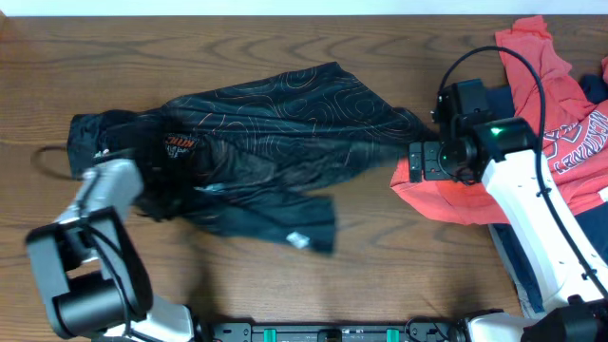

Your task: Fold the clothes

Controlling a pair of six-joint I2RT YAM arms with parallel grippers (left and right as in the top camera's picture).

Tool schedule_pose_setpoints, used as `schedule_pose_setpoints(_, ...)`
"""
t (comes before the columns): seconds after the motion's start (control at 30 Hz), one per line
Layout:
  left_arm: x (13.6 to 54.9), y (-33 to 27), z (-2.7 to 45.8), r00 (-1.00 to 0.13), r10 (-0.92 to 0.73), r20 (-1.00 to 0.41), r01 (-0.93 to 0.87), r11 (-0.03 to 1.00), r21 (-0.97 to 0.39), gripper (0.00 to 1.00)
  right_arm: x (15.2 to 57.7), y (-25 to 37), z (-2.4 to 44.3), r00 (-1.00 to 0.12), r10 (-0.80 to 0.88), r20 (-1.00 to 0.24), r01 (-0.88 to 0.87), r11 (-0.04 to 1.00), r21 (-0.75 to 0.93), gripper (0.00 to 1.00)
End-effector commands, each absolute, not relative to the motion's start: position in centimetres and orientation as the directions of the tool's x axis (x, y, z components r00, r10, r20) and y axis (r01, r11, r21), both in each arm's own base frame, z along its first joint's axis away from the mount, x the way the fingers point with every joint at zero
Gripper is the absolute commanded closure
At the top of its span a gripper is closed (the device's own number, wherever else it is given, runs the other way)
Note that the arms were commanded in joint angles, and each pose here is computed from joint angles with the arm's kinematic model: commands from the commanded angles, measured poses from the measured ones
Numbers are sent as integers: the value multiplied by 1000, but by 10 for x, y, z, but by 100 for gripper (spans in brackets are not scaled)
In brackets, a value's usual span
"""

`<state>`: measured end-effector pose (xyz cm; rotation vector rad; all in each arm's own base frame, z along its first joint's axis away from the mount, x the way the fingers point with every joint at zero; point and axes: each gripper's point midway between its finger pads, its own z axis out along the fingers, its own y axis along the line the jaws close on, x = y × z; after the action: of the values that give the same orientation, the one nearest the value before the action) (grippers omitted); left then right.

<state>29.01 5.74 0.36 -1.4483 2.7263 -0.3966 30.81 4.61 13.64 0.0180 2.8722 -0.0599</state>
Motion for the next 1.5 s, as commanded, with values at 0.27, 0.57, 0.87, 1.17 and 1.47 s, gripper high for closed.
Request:
schedule_pose_setpoints(0.27, 323, 120, 68, -548, -835, 37, -782, 497, -376, 45, 306, 28, 142, -963, 61, -263, 75, 996, -45, 1)
schedule_pose_setpoints(0.57, 252, 15, 66, -681, -610, 405, -731, 604, -319, 23, 310, 19, 143, -957, 93, -275, 108, 993, -42, 1)
schedule_pose_setpoints(0.87, 208, -51, 25, -697, -513, 501, -675, 706, -216, 21, 307, 15, 142, -959, 103, -263, 119, 992, -44, 1)
schedule_pose_setpoints(1.17, 194, -56, -22, -678, -600, 426, -704, 697, -138, 22, 307, 15, 142, -959, 103, -263, 119, 992, -45, 1)
schedule_pose_setpoints(1.47, 214, -45, -27, -708, -618, 342, -692, 703, -165, 73, 307, 15, 142, -959, 103, -263, 119, 992, -45, 1)
